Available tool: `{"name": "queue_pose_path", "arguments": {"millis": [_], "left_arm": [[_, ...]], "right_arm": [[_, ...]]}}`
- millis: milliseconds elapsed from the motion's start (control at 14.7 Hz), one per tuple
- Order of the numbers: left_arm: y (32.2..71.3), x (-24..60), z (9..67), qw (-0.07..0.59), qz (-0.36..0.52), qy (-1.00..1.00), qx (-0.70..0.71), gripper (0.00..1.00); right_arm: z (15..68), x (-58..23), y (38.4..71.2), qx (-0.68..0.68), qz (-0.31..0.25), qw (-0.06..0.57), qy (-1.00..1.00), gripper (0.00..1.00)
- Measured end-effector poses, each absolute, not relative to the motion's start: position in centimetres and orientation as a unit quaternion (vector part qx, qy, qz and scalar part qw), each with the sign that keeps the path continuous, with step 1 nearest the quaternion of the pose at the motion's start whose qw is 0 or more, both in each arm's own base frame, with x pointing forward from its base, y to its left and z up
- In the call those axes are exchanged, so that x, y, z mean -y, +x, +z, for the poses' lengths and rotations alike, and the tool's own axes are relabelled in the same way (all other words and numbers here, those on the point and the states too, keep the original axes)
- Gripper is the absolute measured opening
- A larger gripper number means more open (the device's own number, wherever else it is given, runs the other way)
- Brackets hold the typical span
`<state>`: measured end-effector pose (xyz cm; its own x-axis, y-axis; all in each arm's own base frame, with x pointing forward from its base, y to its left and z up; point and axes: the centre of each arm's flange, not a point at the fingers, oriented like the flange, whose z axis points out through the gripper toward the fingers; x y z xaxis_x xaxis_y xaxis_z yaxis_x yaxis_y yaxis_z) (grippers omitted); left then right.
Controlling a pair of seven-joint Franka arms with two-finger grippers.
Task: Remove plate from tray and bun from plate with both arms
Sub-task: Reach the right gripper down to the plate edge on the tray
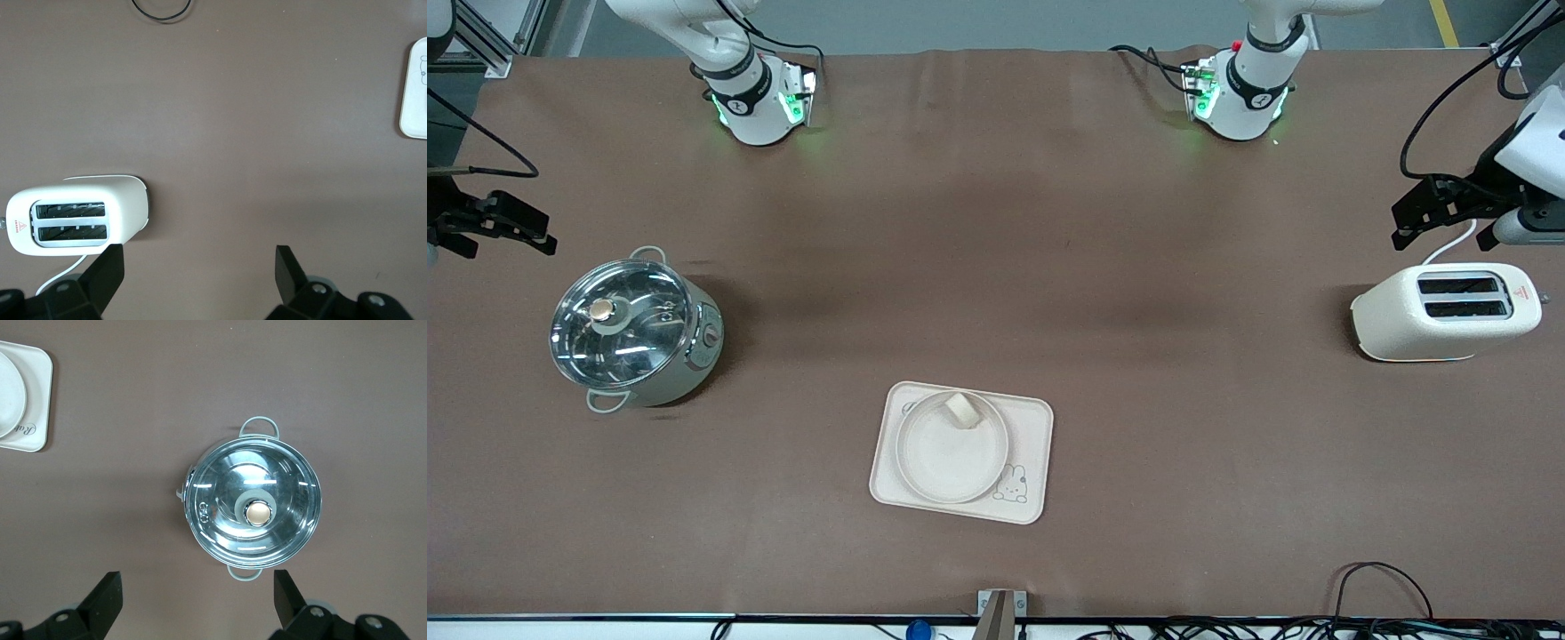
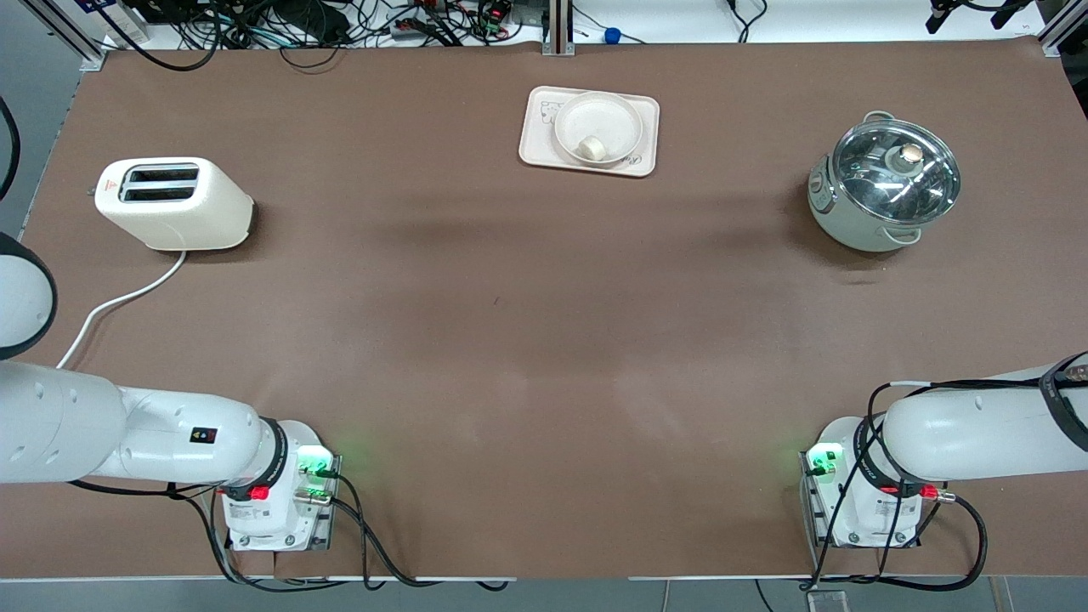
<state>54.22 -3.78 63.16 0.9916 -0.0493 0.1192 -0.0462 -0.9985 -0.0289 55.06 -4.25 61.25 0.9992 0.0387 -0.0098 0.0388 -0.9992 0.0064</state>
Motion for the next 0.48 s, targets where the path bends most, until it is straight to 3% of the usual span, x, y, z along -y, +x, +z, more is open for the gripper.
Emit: {"name": "queue_pose_path", "arguments": {"millis": [476], "left_arm": [[54.36, 3.69, 63.41, 0.013, -0.061, -0.998, -0.017, 1.00]], "right_arm": [[60.38, 3.63, 55.72, -0.019, -0.002, -0.019, 1.000, 1.00]]}}
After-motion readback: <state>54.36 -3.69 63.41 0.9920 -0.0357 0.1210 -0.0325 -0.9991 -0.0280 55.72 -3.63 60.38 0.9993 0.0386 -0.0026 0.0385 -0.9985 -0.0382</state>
